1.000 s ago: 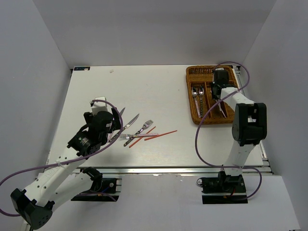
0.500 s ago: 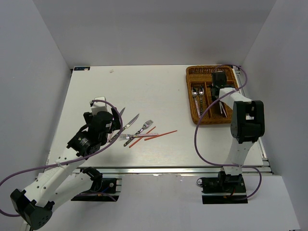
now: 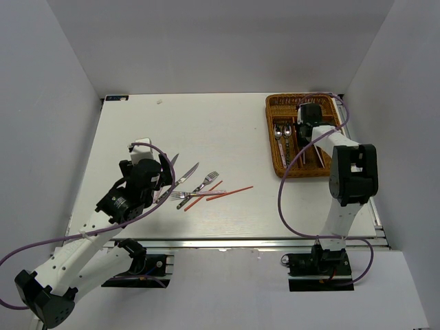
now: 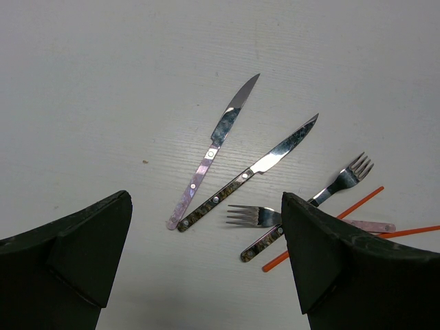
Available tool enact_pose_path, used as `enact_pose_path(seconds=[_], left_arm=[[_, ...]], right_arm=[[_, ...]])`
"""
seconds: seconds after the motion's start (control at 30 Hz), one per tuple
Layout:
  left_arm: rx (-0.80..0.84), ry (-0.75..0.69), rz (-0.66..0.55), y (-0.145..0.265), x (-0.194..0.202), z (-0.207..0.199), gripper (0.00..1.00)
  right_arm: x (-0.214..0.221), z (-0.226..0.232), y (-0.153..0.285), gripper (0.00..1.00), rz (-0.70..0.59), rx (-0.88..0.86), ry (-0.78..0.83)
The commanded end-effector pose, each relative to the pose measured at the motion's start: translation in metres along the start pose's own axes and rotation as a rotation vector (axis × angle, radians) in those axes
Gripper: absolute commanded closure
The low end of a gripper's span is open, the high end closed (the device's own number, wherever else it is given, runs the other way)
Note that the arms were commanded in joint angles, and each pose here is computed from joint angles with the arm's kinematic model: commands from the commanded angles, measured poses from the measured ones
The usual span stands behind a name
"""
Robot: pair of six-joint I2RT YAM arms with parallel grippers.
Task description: Sort the eating utensils into containers
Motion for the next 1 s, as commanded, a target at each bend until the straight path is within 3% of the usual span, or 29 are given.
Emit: enact_pose_path(seconds=[0.0, 0.17, 0.3, 0.37, 0.5, 0.73, 0.97], left_arm=[[0.007, 0.011, -0.021, 0.0, -0.003, 0.0, 0.02], [0.007, 0.012, -0.023, 0.001, -0.003, 0.001, 0.02], [0.008, 0.012, -0.022, 0.001, -0.003, 0.0, 0.02], [0.009, 0.012, -0.021, 0.001, -0.003, 0.0, 0.02], [0.011, 0.01, -0.02, 0.0, -0.003, 0.0, 0.02], [0.014, 0.016, -0.027, 0.002, -0.004, 0.001, 0.02], [0.018, 0.017, -0.027, 0.003, -0.004, 0.001, 0.02]], right_arm=[[-0.024, -0.004, 0.028, 0.72, -0.083, -0.038, -0.042], [-0.019, -0.018, 0.04, 0.55, 0.01, 0.077, -0.091], [-0.013, -0.034, 0.052, 0.55, 0.022, 0.13, -0.159], [-0.004, -0.035, 0.056, 0.55, 0.048, 0.133, -0.158], [0.006, -0.036, 0.06, 0.68, 0.052, 0.13, -0.164], [0.011, -0.032, 0.046, 0.76, 0.086, 0.11, -0.157], [0.008, -0.028, 0.032, 0.76, 0.084, 0.087, -0.15]])
Point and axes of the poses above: each gripper's point midway between its finger pads, its own y axis back along the fingers, its own z axis along the line the jaws close on, x = y × z, the point moved 8 cm from there along y, back along the fingers, and after that the axes turned 4 degrees about y, right-handed, at the moved point
